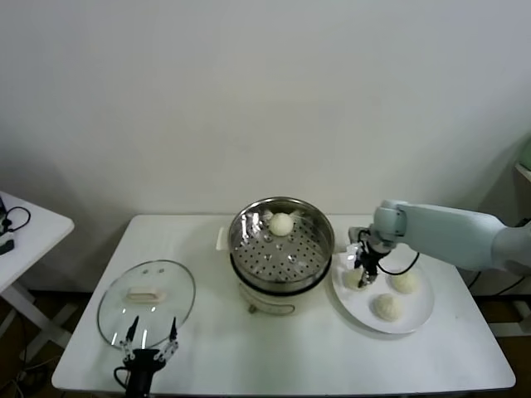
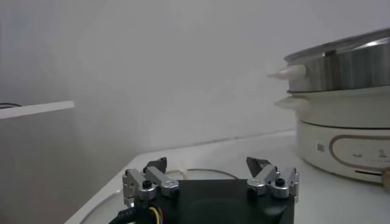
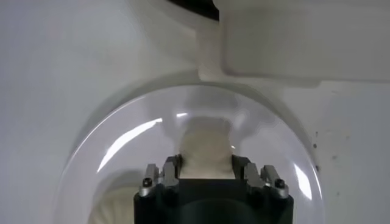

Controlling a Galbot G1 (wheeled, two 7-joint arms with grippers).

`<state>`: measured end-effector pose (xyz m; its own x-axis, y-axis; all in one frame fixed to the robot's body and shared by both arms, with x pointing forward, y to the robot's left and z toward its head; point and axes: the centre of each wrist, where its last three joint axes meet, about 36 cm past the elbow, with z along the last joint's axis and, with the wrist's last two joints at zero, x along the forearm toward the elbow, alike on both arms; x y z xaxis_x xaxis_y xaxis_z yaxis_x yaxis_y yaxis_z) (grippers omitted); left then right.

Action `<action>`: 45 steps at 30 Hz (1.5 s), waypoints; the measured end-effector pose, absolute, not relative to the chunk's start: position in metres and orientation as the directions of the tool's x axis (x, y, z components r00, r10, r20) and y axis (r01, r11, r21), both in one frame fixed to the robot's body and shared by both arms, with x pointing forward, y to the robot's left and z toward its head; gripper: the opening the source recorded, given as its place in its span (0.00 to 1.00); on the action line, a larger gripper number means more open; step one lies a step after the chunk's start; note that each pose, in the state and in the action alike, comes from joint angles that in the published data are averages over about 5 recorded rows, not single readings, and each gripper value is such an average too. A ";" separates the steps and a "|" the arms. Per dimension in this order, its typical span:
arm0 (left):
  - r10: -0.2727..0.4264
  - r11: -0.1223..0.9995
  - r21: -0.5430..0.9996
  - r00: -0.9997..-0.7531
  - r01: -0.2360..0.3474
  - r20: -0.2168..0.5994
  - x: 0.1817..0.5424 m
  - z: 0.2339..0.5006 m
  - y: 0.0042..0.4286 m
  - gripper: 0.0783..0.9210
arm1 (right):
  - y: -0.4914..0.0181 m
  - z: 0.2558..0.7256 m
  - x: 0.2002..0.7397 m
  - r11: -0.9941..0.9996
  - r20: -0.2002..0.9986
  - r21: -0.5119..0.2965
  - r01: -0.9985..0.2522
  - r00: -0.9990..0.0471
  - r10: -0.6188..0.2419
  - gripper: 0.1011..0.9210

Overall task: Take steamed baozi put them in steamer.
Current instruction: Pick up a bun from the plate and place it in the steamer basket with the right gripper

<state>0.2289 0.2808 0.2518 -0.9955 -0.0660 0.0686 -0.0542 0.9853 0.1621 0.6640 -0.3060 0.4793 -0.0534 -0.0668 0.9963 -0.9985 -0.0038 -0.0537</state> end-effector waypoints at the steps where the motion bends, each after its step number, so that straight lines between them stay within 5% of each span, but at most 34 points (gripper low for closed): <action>1: -0.066 0.985 0.163 -0.995 -0.054 0.068 0.229 0.252 0.281 0.88 | -0.308 0.486 0.664 -0.009 0.996 -0.053 -0.999 -0.053 -0.067 0.57; 14: -0.053 0.985 0.167 -0.997 -0.041 0.065 0.228 0.257 0.275 0.88 | -0.310 0.645 0.668 -0.106 0.992 -0.076 -0.991 -0.065 -0.110 0.57; 25: -0.034 0.985 0.169 -0.997 -0.023 0.063 0.227 0.256 0.271 0.88 | -0.240 0.754 0.657 -0.178 0.968 -0.161 -0.971 -0.120 -0.220 0.57; 33: -0.026 0.984 0.179 -0.998 -0.014 0.063 0.227 0.255 0.272 0.88 | -0.162 0.753 0.660 -0.241 0.956 -0.194 -0.951 -0.128 -0.264 0.57; 45: -0.021 0.984 0.179 -0.998 -0.010 0.058 0.228 0.258 0.271 0.88 | -0.074 0.693 0.683 -0.304 0.955 -0.197 -0.932 -0.112 -0.275 0.57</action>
